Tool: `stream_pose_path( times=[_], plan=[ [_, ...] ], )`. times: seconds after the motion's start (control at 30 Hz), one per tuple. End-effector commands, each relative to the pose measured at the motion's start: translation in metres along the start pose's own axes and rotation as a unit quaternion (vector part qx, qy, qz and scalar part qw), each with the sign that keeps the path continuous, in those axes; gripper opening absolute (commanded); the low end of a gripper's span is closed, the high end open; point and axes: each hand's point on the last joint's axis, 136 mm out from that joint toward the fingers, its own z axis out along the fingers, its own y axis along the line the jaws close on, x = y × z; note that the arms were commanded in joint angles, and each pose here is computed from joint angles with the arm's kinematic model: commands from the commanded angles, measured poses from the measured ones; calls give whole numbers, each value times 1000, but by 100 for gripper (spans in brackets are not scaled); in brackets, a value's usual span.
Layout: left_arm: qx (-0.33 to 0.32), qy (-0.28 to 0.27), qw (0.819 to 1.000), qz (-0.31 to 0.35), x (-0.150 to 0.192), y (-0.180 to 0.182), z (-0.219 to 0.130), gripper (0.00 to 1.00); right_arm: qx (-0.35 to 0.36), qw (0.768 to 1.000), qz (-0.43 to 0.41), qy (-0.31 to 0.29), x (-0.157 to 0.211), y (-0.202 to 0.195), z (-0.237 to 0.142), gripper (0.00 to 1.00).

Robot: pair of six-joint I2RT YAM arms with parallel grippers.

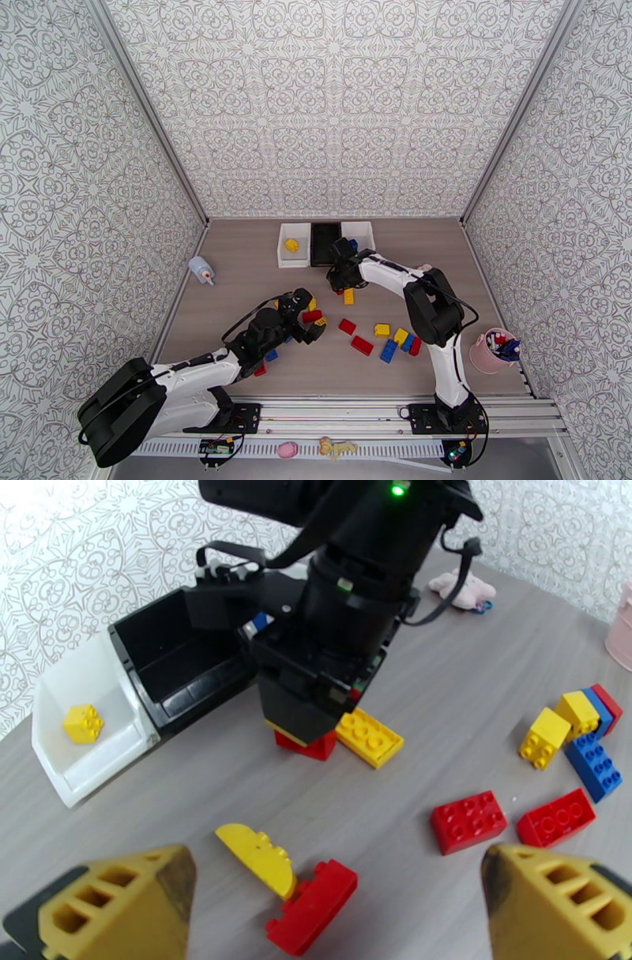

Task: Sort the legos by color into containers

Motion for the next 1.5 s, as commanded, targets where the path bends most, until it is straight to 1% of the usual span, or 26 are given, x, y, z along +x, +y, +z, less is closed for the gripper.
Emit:
stream_pose_path(
  times=[0.0, 0.27, 0.37, 0.43, 0.57, 0.83, 1.07, 1.2, 1.23, 1.37, 1.47],
  plan=[
    [-18, -27, 999, -10, -10, 9, -5, 100, 4, 998, 6, -60, -27, 3, -41, 24],
    [-23, -56, 998, -21, -32, 15, -9, 100, -18, 984, 12, -177, -63, 9, -91, 23],
    [-26, -62, 997, -26, -36, 17, -10, 100, -21, 976, 6, -217, -85, 8, -100, 23],
    [-29, -65, 997, -27, -38, 20, -9, 100, -22, 972, 6, -235, -100, 6, -102, 23],
    [-31, -56, 998, -28, -39, 21, -7, 100, -22, 966, 6, -258, -129, 1, -93, 23],
    [-39, -48, 998, -33, -35, 24, -5, 100, -10, 960, 14, -280, -169, -11, -55, 22],
    [-42, -47, 997, -34, -37, 26, -3, 100, 7, 956, 17, -292, -187, -18, -22, 22],
    [-43, -49, 997, -35, -38, 26, -4, 100, 8, 956, 20, -293, -194, -18, -18, 22],
    [-43, -49, 997, -36, -38, 26, -4, 100, 5, 955, 21, -294, -196, -17, -21, 25],
    [-66, -43, 996, -53, -39, 34, -6, 100, -7, 952, 18, -305, -199, -12, -42, 42],
    [-96, -17, 993, -70, -38, 44, -9, 100, -13, 948, 11, -317, -197, -9, -64, 52]
  ],
)
